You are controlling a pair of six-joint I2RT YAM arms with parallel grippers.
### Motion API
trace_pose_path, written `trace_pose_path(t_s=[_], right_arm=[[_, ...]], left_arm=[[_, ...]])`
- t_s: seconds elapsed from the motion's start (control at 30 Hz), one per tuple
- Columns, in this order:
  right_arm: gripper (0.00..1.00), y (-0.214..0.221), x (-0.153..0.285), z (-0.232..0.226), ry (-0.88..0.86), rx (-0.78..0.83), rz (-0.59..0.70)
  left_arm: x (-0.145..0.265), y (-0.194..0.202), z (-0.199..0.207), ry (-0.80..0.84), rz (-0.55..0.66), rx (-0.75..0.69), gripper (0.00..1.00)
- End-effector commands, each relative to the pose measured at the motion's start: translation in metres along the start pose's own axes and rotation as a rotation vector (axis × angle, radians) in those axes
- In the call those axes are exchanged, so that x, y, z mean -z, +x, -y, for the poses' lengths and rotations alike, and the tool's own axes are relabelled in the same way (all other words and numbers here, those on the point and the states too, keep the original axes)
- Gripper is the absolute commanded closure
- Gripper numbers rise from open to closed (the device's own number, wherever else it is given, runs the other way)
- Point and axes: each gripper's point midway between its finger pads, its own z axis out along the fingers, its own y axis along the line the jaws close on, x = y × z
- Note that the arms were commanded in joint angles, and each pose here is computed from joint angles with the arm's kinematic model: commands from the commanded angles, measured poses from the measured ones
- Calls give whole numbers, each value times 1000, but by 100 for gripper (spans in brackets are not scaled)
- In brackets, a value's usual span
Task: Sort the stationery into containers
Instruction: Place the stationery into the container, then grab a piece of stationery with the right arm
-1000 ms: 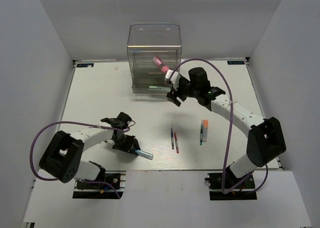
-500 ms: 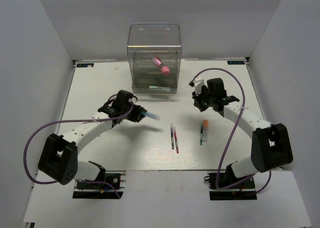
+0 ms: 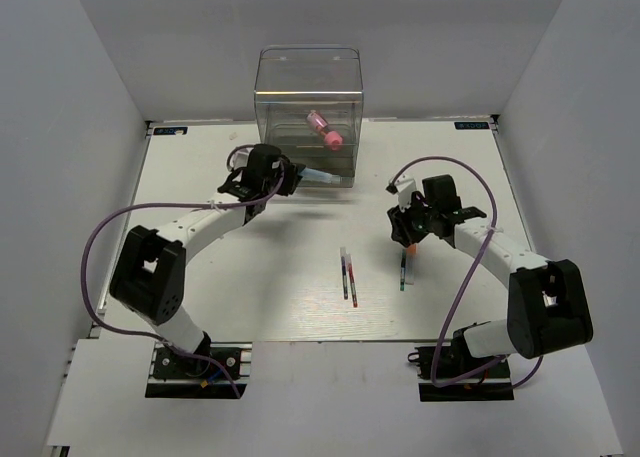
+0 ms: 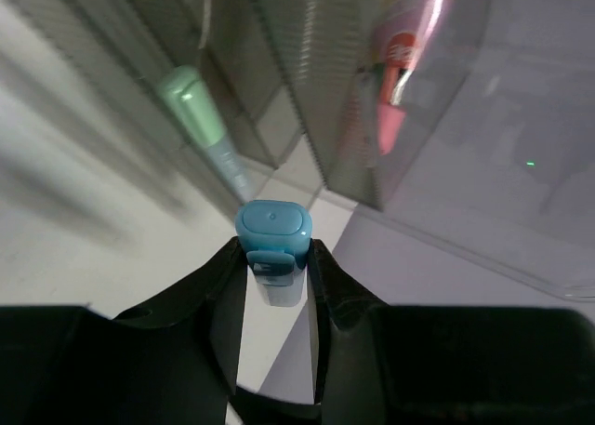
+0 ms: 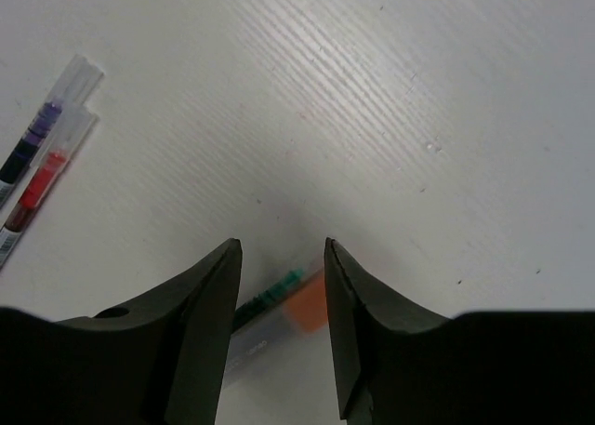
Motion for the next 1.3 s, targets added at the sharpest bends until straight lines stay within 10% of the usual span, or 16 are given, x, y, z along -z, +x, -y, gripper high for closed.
trace_pose_path(t_s=[0.0, 0.47, 0.8, 1.27], right_arm=[[53, 6, 6, -8, -34, -18, 2], [36, 18, 6, -13, -66, -64, -32], [33, 29, 14, -20, -83, -130, -107], [33, 26, 28, -16, -36, -188, -142]], left_arm=[[0, -16, 55, 140, 58, 3, 89], [-47, -28, 44, 83, 166, 7, 87], [-55, -27, 52, 80, 166, 6, 38], [-25, -19, 72, 129, 93, 12, 23]])
